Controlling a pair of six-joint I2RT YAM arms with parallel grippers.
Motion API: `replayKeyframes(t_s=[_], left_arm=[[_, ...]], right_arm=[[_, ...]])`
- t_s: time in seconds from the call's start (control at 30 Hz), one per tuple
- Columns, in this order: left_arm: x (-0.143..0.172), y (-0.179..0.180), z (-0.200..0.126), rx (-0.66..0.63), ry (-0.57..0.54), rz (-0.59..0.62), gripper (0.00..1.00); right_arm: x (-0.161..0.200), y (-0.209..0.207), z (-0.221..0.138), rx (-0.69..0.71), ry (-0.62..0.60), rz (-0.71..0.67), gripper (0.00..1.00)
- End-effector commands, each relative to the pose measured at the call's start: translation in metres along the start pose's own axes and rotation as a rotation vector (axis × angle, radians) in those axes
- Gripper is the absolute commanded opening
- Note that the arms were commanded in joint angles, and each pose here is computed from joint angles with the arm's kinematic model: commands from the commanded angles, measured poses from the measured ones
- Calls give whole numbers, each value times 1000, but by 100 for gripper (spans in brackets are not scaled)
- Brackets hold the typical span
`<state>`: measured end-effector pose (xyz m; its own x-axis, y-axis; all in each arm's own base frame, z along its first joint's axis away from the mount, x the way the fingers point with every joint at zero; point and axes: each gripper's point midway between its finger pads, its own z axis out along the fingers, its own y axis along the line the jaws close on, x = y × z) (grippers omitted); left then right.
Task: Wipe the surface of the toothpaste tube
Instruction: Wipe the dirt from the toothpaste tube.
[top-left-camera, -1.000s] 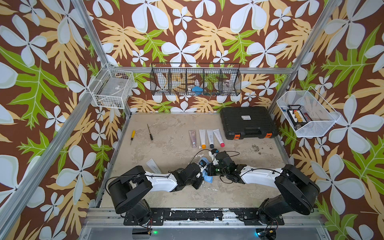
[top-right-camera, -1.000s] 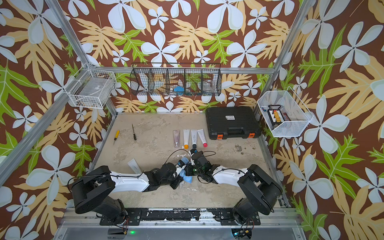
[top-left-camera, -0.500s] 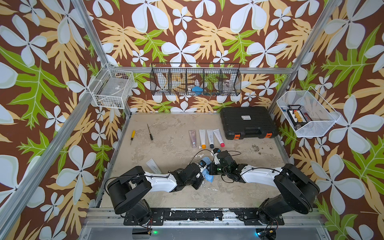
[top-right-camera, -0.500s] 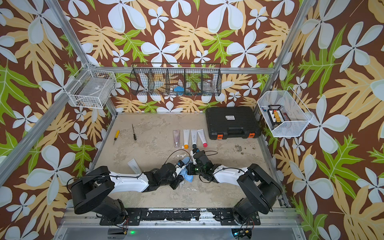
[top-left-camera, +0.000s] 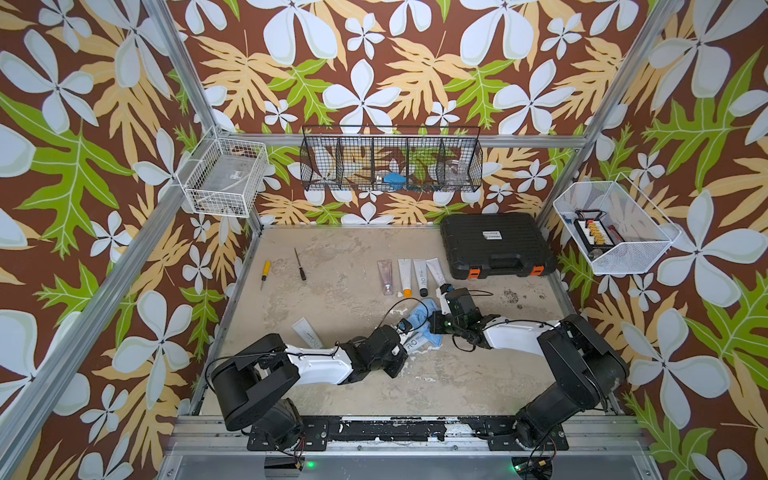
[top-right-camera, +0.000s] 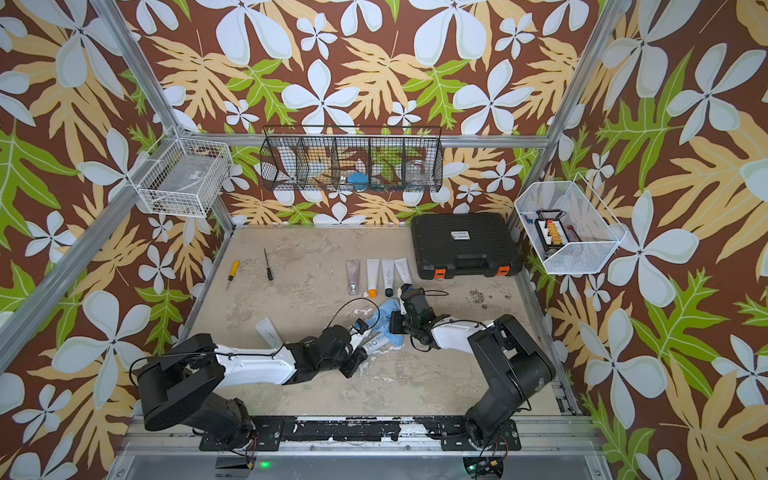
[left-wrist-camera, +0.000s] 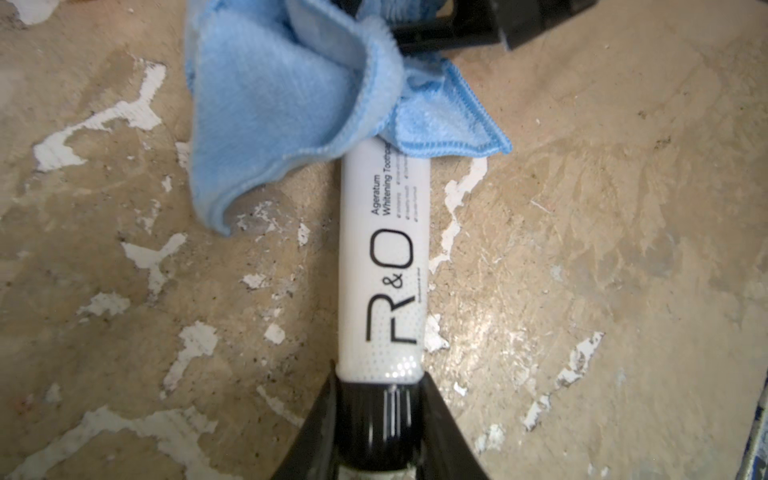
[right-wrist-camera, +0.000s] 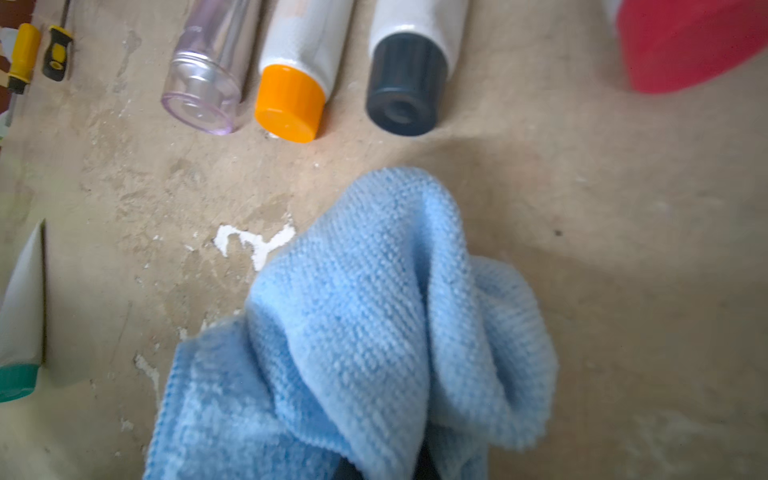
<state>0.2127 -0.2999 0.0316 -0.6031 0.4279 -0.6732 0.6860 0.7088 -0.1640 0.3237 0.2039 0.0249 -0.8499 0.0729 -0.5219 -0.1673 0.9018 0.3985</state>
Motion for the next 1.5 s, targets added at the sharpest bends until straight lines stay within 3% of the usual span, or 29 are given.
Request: replayKeyframes(t_s=[0.0, 0.2, 0.4, 0.67, 0.97, 1.23, 1.47], left_arm=[[-10, 2, -1, -15, -43, -1, 17], [-10, 1, 0, -12, -42, -2, 17], [-10, 2, 1, -16, -38, -4, 17], [-8, 3, 4, -23, -29, -2, 17], [-9, 3, 5, -25, -30, -3, 17], [-9, 5, 4, -32, -33, -2, 17], [-9, 6, 4, -35, -31, -4, 17]], right_arm=[[17, -28, -5, 122, 76, -14, 0], [8, -19, -12, 86, 55, -19, 0], [24, 0, -11, 18, 90, -11, 0], [49, 57, -21, -108, 115, -29, 0], [51, 100, -43, -259, 97, 15, 0], [67, 90, -33, -238, 130, 23, 0], [73, 70, -21, -139, 137, -24, 0]])
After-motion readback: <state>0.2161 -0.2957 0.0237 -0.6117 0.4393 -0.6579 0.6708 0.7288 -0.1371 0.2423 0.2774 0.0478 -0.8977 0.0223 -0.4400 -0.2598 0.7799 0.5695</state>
